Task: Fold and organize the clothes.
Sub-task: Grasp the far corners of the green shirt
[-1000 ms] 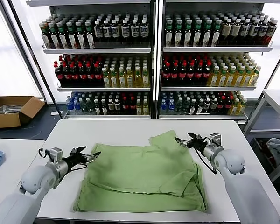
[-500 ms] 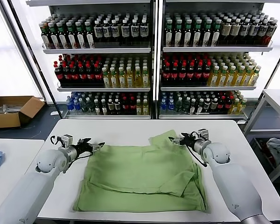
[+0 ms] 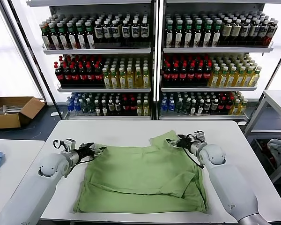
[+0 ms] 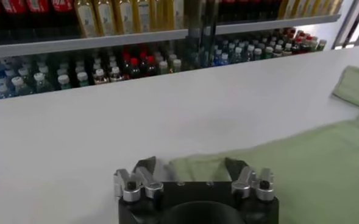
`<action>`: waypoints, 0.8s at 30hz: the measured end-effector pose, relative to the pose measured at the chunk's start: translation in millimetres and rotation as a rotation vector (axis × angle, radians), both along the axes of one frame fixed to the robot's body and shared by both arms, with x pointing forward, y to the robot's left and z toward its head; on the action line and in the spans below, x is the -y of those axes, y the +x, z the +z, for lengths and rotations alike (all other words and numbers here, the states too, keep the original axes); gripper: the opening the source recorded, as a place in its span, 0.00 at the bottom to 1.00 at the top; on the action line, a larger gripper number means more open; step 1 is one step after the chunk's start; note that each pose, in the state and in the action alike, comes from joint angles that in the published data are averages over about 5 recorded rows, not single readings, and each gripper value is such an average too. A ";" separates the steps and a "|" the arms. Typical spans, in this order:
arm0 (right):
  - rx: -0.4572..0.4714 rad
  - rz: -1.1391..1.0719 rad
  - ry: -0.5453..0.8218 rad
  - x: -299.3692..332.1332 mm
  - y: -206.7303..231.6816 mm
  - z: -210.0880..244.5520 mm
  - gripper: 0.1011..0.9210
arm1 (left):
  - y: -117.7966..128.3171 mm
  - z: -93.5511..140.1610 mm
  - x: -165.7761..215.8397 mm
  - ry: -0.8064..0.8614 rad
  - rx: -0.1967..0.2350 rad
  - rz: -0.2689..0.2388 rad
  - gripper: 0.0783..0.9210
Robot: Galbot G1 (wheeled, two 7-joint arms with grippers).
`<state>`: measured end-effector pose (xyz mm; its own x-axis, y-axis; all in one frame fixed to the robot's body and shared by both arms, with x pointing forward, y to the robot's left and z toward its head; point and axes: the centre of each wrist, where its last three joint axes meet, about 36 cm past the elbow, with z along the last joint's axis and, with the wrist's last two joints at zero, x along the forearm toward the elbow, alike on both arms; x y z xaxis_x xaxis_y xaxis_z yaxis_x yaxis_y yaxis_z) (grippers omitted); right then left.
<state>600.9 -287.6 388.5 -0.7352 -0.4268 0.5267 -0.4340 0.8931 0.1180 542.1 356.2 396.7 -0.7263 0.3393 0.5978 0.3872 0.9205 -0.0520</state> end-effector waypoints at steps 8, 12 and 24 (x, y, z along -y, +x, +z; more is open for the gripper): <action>-0.007 0.001 0.006 1.0 -3.3 -3.8 0.34 | -6.1 -5.3 -0.2 -0.002 -0.011 -0.009 0.39; -0.005 -0.001 0.013 1.1 -5.4 -4.7 0.20 | -8.0 -6.1 1.5 -0.008 -0.013 -0.019 0.25; 0.049 -0.034 0.083 7.1 -19.1 11.5 0.01 | -15.2 -2.1 2.0 -0.015 0.014 -0.016 0.02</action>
